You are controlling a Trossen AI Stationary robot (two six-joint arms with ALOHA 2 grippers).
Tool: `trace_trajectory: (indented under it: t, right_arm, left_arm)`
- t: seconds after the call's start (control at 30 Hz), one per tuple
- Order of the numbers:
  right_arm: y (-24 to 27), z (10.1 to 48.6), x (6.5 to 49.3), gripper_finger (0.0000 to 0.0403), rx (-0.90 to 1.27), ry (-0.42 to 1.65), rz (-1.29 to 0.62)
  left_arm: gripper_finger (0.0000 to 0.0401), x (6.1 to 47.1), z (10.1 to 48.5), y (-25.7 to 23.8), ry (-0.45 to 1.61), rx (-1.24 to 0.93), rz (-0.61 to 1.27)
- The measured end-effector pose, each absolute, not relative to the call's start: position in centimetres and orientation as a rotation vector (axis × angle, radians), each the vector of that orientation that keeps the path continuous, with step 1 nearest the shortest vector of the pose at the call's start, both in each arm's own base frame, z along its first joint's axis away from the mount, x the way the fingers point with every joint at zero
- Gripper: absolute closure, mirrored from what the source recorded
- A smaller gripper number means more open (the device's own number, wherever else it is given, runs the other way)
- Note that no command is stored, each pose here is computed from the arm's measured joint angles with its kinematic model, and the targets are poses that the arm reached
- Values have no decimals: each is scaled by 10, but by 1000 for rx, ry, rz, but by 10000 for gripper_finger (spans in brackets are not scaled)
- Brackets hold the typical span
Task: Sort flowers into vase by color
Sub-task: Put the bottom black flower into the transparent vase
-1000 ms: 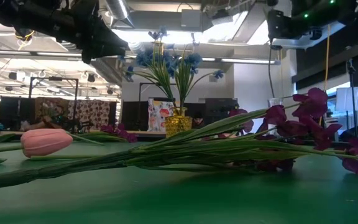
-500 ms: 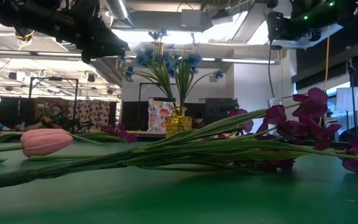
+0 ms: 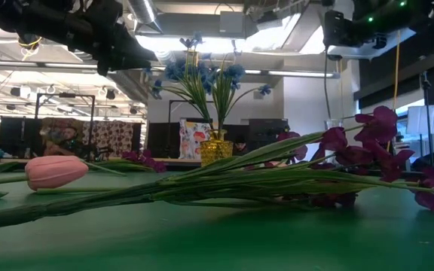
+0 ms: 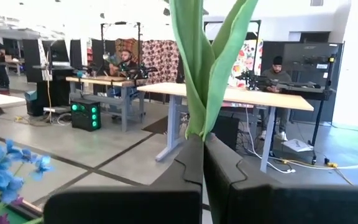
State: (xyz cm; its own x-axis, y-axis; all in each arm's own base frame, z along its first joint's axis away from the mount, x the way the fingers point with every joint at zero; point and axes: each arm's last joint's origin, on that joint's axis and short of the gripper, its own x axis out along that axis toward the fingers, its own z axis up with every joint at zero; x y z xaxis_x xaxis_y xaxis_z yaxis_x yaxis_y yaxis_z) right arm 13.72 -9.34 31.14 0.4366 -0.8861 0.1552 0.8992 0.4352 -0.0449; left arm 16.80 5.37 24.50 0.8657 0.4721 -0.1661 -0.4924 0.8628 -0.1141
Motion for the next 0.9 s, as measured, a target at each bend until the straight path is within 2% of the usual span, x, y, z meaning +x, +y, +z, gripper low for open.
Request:
trace_trajectory:
  t: [0.17, 0.7, 0.9]
  right_arm:
    - [-92, 315, 137, 402, -133, -156, -1066]
    - [-94, 293, 138, 402, -89, 72, -1133]
    - [-94, 292, 138, 379, -71, 68, -1133]
  left_arm:
    - [245, 168, 245, 54, 135, -151, 509]
    - [245, 168, 245, 54, 137, -147, 508]
    - [245, 168, 245, 54, 136, -153, 508]
